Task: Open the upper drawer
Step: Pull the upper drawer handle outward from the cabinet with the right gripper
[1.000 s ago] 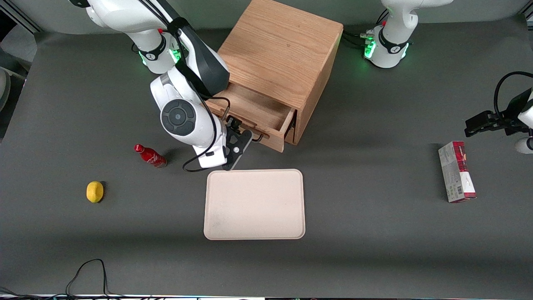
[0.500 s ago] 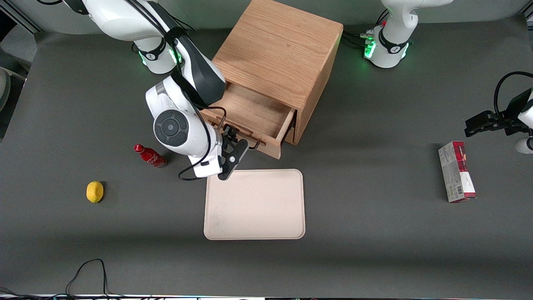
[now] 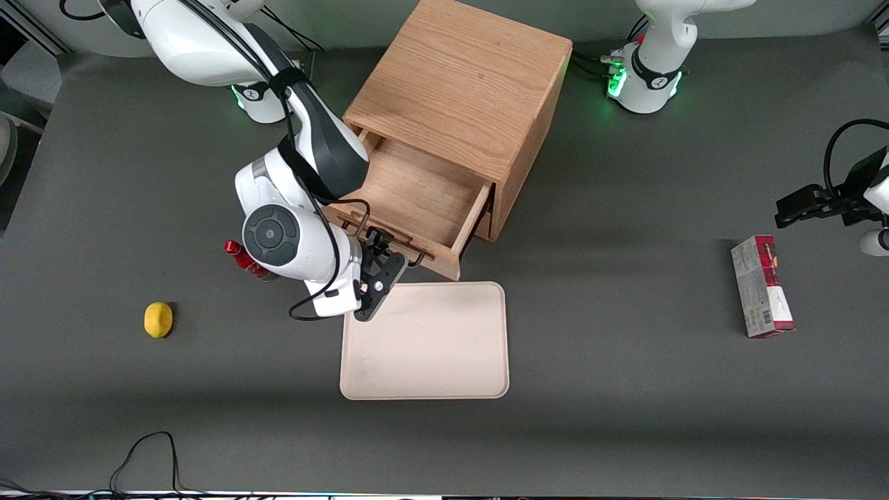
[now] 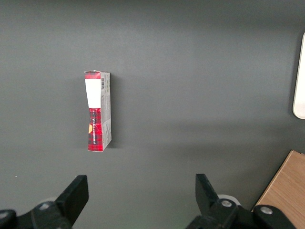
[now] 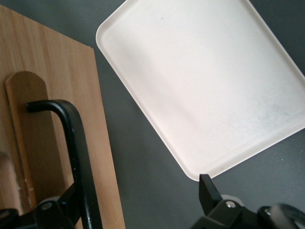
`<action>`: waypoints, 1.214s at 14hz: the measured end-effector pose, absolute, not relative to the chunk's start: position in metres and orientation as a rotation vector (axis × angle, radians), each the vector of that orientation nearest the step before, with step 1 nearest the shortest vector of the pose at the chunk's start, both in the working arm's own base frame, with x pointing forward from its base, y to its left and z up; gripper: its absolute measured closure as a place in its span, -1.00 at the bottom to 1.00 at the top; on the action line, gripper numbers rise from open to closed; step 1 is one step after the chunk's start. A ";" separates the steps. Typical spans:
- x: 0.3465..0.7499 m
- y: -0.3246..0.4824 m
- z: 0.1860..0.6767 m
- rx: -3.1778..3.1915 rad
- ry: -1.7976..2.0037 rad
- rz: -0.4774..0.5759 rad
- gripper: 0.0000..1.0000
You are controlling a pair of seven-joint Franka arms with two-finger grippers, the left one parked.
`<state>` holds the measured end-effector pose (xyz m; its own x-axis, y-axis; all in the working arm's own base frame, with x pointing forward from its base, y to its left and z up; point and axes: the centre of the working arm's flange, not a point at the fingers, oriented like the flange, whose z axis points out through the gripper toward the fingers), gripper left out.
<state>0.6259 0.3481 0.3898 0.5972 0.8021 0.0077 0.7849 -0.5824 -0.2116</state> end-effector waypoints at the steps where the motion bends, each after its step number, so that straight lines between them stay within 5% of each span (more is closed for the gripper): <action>1: 0.628 0.345 0.390 -2.634 -1.316 0.128 -1.00; 17: 0.656 0.312 0.384 -2.670 -1.240 0.103 -1.00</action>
<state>0.6559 0.3125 0.3841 0.6465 0.7627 0.0196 0.7491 -0.6297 -0.2058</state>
